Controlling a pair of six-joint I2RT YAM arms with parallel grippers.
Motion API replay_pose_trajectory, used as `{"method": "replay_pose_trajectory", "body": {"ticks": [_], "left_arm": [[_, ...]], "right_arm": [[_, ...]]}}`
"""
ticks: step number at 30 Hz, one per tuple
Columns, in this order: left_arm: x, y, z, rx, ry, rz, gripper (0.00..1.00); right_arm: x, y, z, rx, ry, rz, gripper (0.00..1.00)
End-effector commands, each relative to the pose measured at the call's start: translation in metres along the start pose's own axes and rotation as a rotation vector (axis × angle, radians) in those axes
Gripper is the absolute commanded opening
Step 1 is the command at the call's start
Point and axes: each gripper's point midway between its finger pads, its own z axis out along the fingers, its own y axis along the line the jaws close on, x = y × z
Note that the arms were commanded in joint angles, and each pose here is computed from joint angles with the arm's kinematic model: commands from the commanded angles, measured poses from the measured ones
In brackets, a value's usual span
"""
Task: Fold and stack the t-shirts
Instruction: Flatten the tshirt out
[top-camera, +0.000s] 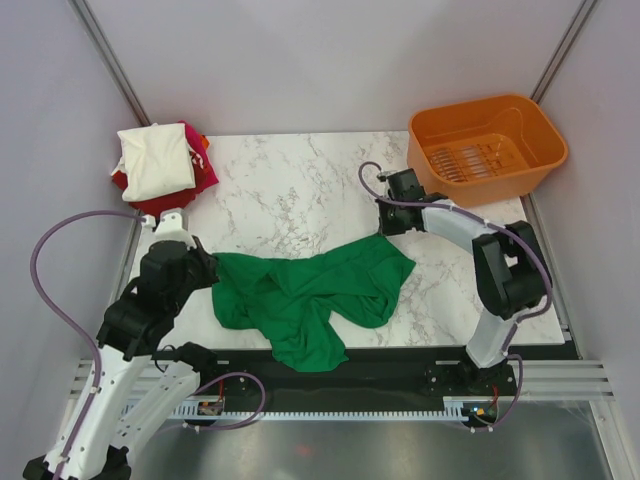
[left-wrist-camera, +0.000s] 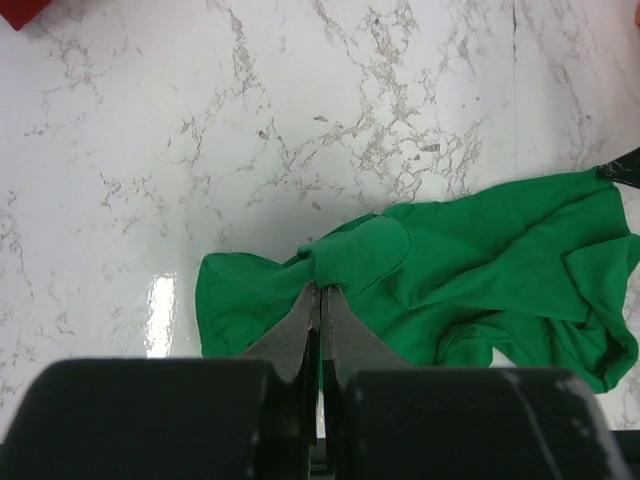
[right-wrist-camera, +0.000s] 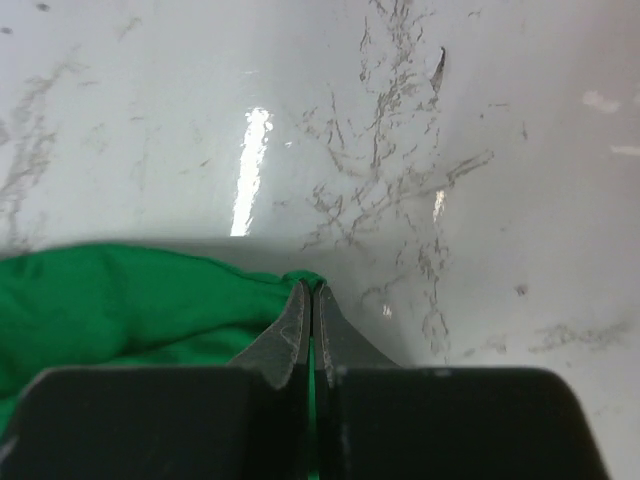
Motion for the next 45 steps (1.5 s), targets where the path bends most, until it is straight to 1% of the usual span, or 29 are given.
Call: {"method": "replay_pose_trajectory", "body": {"ticks": [1, 5, 6, 7, 8, 9, 10, 12, 13, 18, 19, 22, 25, 28, 29, 30, 31, 33, 34, 35, 36, 37, 38, 39, 40, 41, 43, 44, 45], "left_arm": [[-0.047, -0.011, -0.022, 0.05, -0.137, 0.019, 0.02], [-0.106, -0.027, -0.058, 0.102, -0.266, 0.031, 0.02], [-0.116, -0.03, -0.067, 0.12, -0.292, 0.044, 0.02], [-0.136, -0.037, -0.087, 0.163, -0.35, 0.038, 0.02], [-0.146, -0.039, -0.098, 0.181, -0.379, 0.04, 0.02], [-0.156, -0.042, -0.108, 0.199, -0.409, 0.057, 0.02], [-0.173, -0.049, -0.131, 0.25, -0.462, 0.059, 0.02], [-0.188, -0.057, -0.153, 0.301, -0.513, 0.089, 0.02], [-0.2, -0.065, -0.175, 0.363, -0.557, 0.099, 0.02], [-0.222, -0.085, -0.247, 0.549, -0.703, 0.213, 0.02], [-0.225, -0.088, -0.27, 0.602, -0.747, 0.235, 0.02], [-0.229, -0.093, -0.312, 0.694, -0.834, 0.287, 0.02], [-0.226, -0.104, -0.343, 0.807, -0.878, 0.337, 0.02], [-0.229, -0.119, -0.354, 0.894, -0.881, 0.376, 0.02], [-0.232, -0.122, -0.351, 0.894, -0.876, 0.378, 0.02], [-0.235, -0.125, -0.344, 0.887, -0.872, 0.399, 0.02], [-0.241, -0.133, -0.325, 0.874, -0.841, 0.415, 0.02], [-0.25, -0.139, -0.304, 0.84, -0.836, 0.435, 0.02], [-0.253, -0.146, -0.279, 0.814, -0.802, 0.442, 0.02], [-0.263, -0.15, -0.269, 0.796, -0.82, 0.445, 0.02], [-0.269, -0.152, -0.254, 0.758, -0.823, 0.48, 0.02], [-0.277, -0.158, -0.216, 0.695, -0.774, 0.483, 0.02], [-0.285, -0.161, -0.198, 0.656, -0.778, 0.516, 0.02], [-0.288, -0.165, -0.179, 0.63, -0.756, 0.533, 0.02], [-0.292, -0.175, -0.131, 0.587, -0.683, 0.549, 0.02], [-0.295, -0.18, -0.11, 0.57, -0.661, 0.565, 0.02], [-0.306, -0.185, -0.065, 0.527, -0.617, 0.593, 0.02], [-0.305, -0.183, 0.0, 0.488, -0.519, 0.592, 0.02], [-0.312, -0.186, 0.018, 0.505, -0.506, 0.592, 0.02]], "right_arm": [[-0.06, 0.03, -0.081, -0.093, -0.2, -0.012, 0.0], [-0.101, 0.052, -0.184, -0.166, -0.412, -0.019, 0.0], [-0.106, 0.058, -0.221, -0.193, -0.482, -0.028, 0.0], [-0.109, 0.064, -0.244, -0.22, -0.525, -0.038, 0.0], [-0.109, 0.071, -0.263, -0.26, -0.555, -0.054, 0.0], [-0.105, 0.075, -0.296, -0.285, -0.611, -0.067, 0.0], [-0.103, 0.078, -0.312, -0.306, -0.637, -0.077, 0.0], [-0.093, 0.086, -0.361, -0.356, -0.726, -0.109, 0.0], [-0.089, 0.088, -0.377, -0.373, -0.76, -0.122, 0.0], [-0.048, 0.099, -0.481, -0.482, -0.996, -0.216, 0.0], [-0.04, 0.101, -0.494, -0.504, -1.021, -0.232, 0.0], [-0.016, 0.101, -0.543, -0.531, -1.143, -0.255, 0.0], [0.0, 0.096, -0.595, -0.533, -1.272, -0.245, 0.0], [0.001, 0.093, -0.624, -0.525, -1.34, -0.23, 0.0], [-0.006, 0.086, -0.626, -0.485, -1.358, -0.198, 0.0], [-0.019, 0.082, -0.616, -0.447, -1.327, -0.175, 0.0], [-0.029, 0.077, -0.611, -0.405, -1.321, -0.158, 0.0], [-0.062, 0.062, -0.574, -0.277, -1.251, -0.11, 0.0], [-0.073, 0.058, -0.559, -0.241, -1.218, -0.099, 0.0], [-0.086, 0.055, -0.543, -0.205, -1.187, -0.094, 0.0], [-0.107, 0.048, -0.513, -0.146, -1.132, -0.064, 0.0], [-0.117, 0.046, -0.492, -0.125, -1.097, -0.057, 0.0], [-0.131, 0.045, -0.483, -0.107, -1.105, -0.048, 0.0], [-0.148, 0.038, -0.451, -0.054, -1.057, -0.03, 0.0], [-0.157, 0.034, -0.433, -0.019, -1.032, -0.021, 0.0], [-0.174, 0.029, -0.399, 0.02, -0.979, -0.014, 0.0], [-0.192, 0.014, -0.369, 0.096, -0.943, 0.004, 0.0], [-0.206, 0.006, -0.329, 0.125, -0.882, 0.01, 0.0], [-0.213, 0.0, -0.312, 0.135, -0.861, 0.024, 0.0]]}}
